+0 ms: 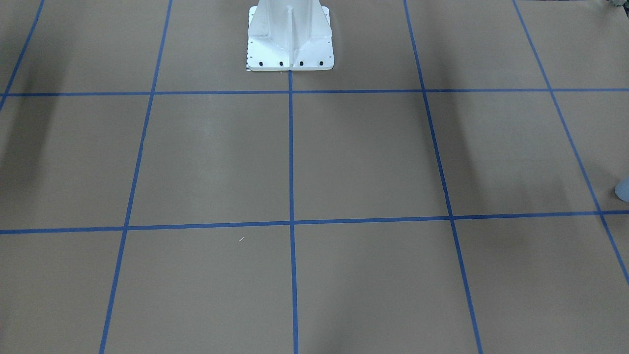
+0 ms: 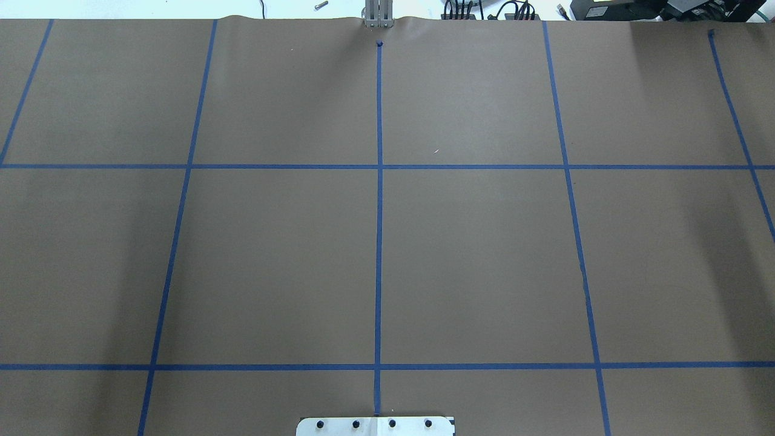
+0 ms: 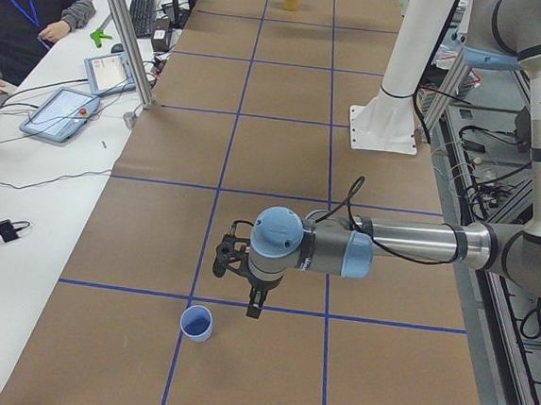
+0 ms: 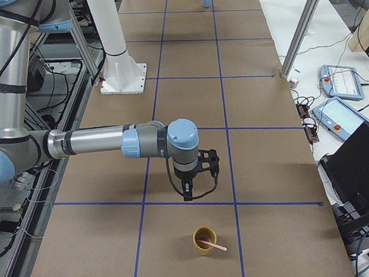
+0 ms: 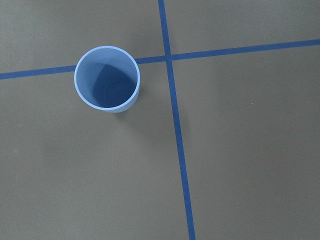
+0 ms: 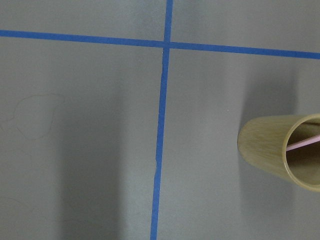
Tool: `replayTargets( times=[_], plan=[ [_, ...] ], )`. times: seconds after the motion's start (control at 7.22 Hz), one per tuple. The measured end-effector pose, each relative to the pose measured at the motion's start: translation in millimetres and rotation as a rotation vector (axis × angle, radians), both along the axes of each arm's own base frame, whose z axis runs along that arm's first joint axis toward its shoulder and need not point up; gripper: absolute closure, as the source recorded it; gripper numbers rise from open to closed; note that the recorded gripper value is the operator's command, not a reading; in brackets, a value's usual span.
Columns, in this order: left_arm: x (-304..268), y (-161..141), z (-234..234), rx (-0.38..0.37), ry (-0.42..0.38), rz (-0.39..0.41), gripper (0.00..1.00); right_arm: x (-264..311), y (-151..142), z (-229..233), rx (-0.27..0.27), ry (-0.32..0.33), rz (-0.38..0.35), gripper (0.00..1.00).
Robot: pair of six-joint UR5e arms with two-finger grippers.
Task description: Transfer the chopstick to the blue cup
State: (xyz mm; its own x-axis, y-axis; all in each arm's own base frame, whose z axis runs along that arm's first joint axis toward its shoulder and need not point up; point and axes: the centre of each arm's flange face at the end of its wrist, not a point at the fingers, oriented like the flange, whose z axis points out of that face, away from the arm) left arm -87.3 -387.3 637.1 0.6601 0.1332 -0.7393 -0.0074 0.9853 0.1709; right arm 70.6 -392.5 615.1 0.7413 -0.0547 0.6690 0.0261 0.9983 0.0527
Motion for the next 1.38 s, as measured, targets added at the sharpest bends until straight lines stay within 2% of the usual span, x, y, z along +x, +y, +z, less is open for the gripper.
replayTargets(
  times=[0.42,0.69,0.97,1.38],
  plan=[
    [-0.5,-0.2,-2.5,0.006,-0.007,0.0,0.01,-1.5,-0.8,-6.1,0.009,-0.023,0.0,0.0],
    [-1.6,-2.4,-17.1,0.036,-0.009,-0.003,0.01,-2.2,-7.1,-21.0,0.041,-0.034,-0.001,0.0],
    [-3.4,-10.4,-43.2,0.125,-0.012,-0.006,0.01,-1.7,-29.5,-48.9,0.103,-0.032,0.004,0.0],
    [-6.4,-27.4,-53.1,0.321,-0.026,-0.017,0.01,-1.6,-48.3,-70.1,0.166,-0.034,-0.006,0.0]
  ],
)
